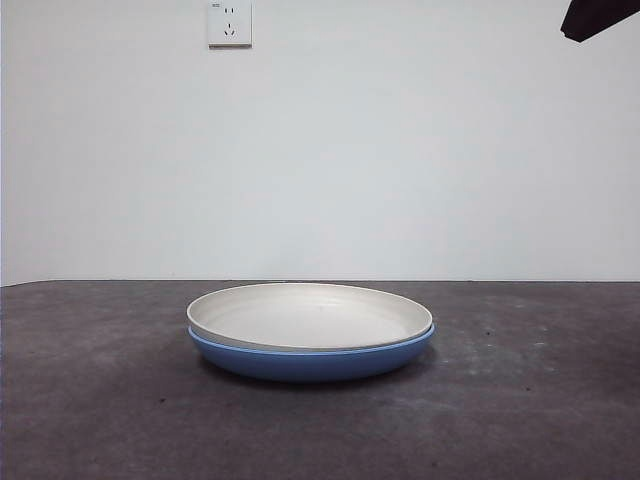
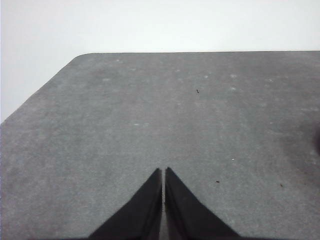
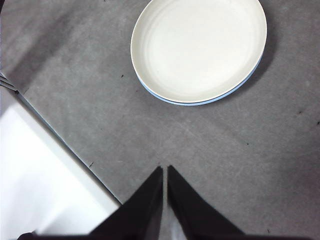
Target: Pick up the white plate, put it on the blue plate, put it on desk
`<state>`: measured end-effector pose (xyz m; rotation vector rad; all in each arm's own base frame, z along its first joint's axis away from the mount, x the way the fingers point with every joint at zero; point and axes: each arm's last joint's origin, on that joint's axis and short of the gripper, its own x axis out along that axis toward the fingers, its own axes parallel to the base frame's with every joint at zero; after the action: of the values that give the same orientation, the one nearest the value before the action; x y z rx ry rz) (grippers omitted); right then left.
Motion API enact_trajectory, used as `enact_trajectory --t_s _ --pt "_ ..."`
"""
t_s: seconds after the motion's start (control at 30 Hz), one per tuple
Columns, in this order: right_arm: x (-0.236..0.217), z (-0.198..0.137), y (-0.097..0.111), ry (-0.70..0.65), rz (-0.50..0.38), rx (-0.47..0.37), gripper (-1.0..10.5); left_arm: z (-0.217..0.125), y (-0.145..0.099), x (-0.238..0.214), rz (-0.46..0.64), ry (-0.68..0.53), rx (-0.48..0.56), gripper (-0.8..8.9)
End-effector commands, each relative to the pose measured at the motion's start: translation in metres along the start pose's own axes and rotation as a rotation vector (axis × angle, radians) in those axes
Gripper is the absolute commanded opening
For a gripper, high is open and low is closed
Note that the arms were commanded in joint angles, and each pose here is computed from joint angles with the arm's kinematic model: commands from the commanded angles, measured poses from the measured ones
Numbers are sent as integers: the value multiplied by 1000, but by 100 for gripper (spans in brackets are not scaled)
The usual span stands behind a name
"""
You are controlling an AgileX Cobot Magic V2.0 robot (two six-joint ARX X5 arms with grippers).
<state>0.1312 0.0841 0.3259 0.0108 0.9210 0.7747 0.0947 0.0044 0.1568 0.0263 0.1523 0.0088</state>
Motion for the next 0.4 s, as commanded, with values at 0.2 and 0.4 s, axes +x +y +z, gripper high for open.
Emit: enact_trajectory --t_s 0.2,0.4 --pt "-2 5 2 -18 6 -20 8 -7 0 2 5 26 -11 10" --pt "-5 4 3 -27 4 -32 8 -7 0 2 5 26 -11 10"
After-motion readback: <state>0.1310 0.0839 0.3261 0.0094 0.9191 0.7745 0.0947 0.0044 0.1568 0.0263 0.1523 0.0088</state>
